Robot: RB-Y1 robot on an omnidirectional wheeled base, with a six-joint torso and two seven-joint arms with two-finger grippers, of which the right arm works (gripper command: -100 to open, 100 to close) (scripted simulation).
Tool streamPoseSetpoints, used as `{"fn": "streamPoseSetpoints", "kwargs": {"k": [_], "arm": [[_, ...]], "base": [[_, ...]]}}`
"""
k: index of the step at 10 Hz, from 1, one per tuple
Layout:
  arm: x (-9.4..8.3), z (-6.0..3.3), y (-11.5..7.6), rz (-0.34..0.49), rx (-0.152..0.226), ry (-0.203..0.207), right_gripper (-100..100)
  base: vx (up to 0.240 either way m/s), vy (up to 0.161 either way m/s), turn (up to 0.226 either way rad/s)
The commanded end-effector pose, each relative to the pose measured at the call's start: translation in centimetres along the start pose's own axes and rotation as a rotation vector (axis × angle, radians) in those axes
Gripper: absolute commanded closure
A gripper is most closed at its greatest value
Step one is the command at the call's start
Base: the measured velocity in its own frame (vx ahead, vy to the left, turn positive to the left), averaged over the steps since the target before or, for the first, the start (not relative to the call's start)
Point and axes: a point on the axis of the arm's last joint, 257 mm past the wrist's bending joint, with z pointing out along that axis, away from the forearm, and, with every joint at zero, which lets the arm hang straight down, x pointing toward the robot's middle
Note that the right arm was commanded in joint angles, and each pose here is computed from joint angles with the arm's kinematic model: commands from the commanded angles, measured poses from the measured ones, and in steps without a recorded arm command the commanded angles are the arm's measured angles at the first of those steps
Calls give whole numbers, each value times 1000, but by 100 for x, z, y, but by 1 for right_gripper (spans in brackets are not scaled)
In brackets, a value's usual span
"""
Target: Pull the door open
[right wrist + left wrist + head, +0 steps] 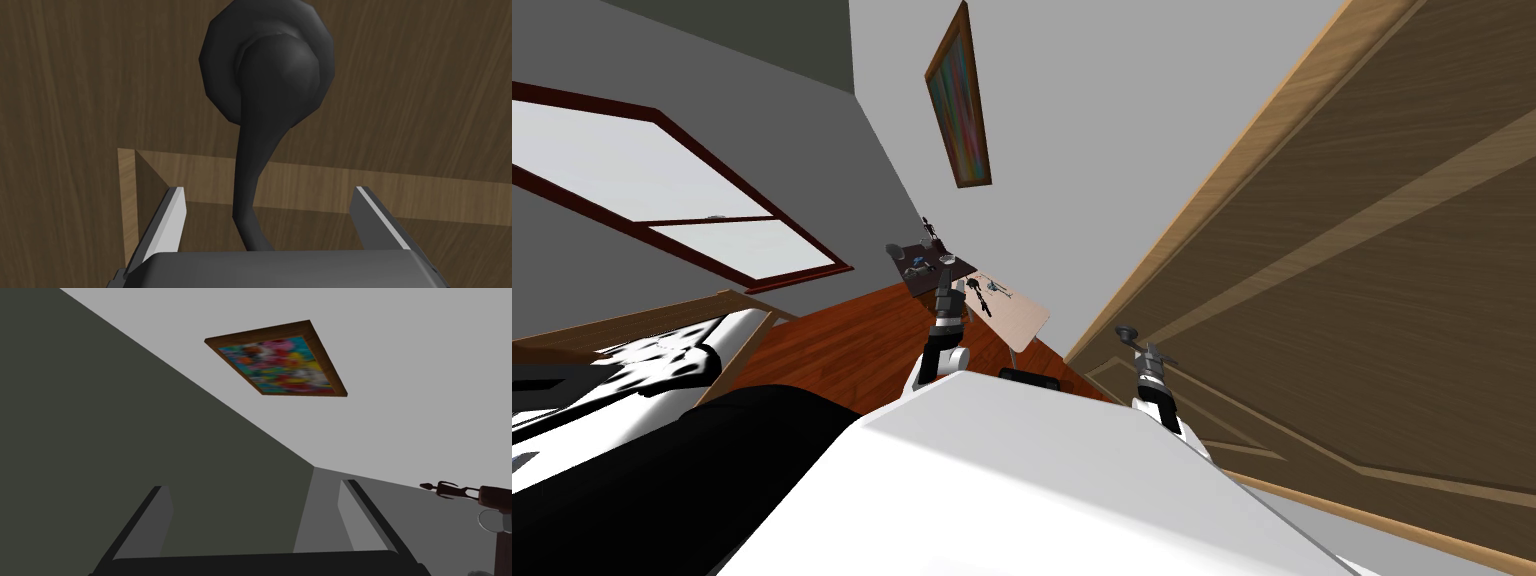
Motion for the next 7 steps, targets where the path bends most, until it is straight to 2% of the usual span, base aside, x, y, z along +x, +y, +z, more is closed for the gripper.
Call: {"fn": "streamPoseSetpoints", "kwargs": {"k": [1,7], "arm": [[-2,-1,-2,0,0,0,-100],[-2,-1,-2,0,0,0,-100]], "base": [[0,0,0],[0,-1,2]]}}
